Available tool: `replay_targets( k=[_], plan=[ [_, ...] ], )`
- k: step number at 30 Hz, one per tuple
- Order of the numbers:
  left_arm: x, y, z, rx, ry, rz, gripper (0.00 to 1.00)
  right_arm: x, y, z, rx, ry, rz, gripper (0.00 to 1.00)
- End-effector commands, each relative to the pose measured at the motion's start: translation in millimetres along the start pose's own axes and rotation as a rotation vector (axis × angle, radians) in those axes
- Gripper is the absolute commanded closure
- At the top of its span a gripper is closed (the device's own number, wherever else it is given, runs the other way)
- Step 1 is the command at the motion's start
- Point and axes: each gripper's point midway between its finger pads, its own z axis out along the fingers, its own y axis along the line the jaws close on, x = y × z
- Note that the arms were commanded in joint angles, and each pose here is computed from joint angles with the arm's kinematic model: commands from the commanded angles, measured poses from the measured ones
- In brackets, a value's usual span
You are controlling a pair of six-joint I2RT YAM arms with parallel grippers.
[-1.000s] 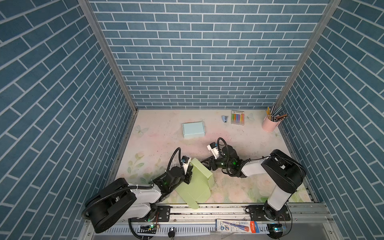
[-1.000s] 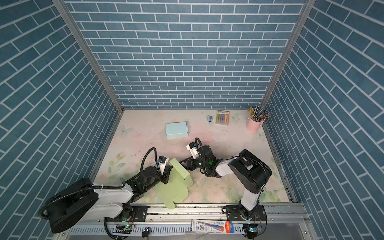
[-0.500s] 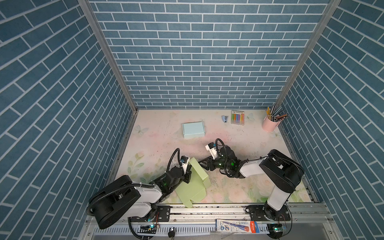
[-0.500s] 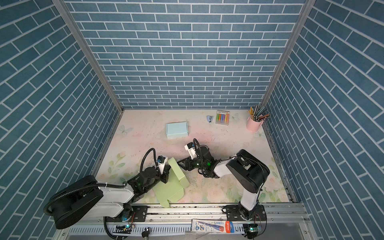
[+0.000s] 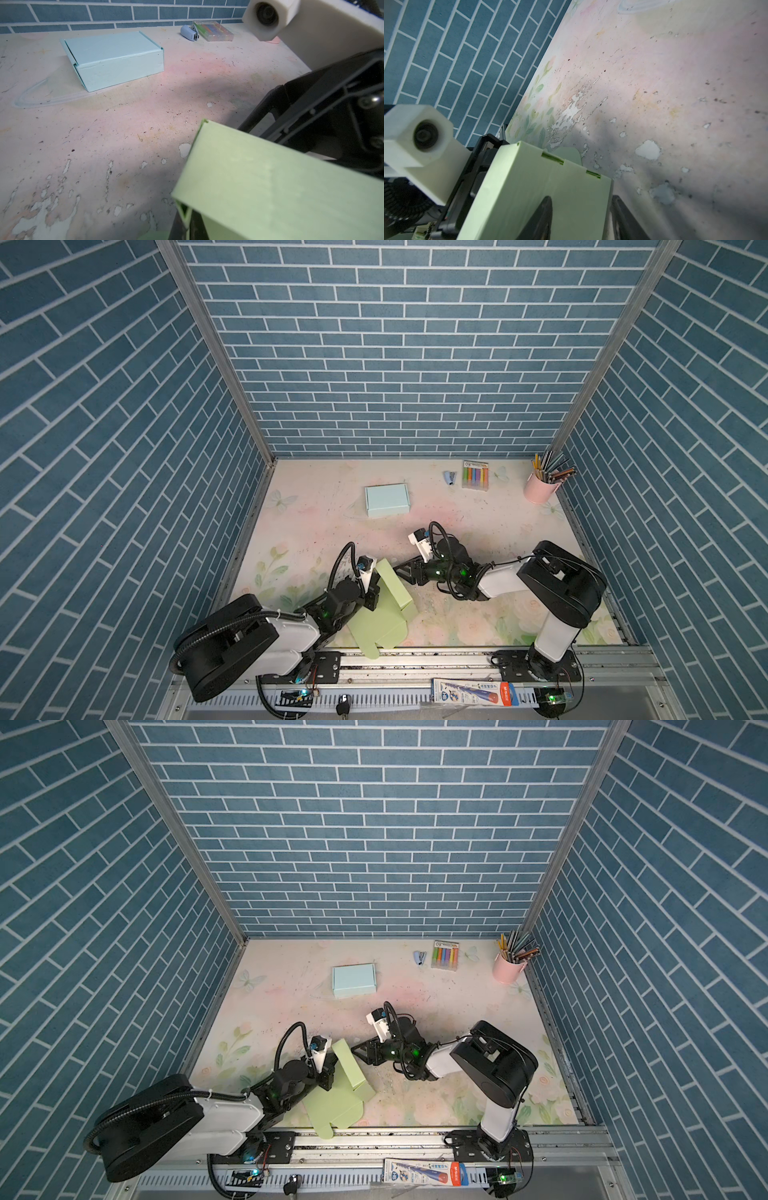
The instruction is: Fold the paper box
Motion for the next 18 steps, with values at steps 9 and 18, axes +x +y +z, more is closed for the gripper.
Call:
replay_targets(
  k=[9,18],
  plan=[
    [-21,-17,4,0.066,-0.074,0.004,0.96,49,49,6,-0.209,0.139,0.032,0.53],
    [-10,-12,8,0.026,-0.037,0.010,0.95,45,25,1,-0.168,0.104,0.103,0.56]
  ],
)
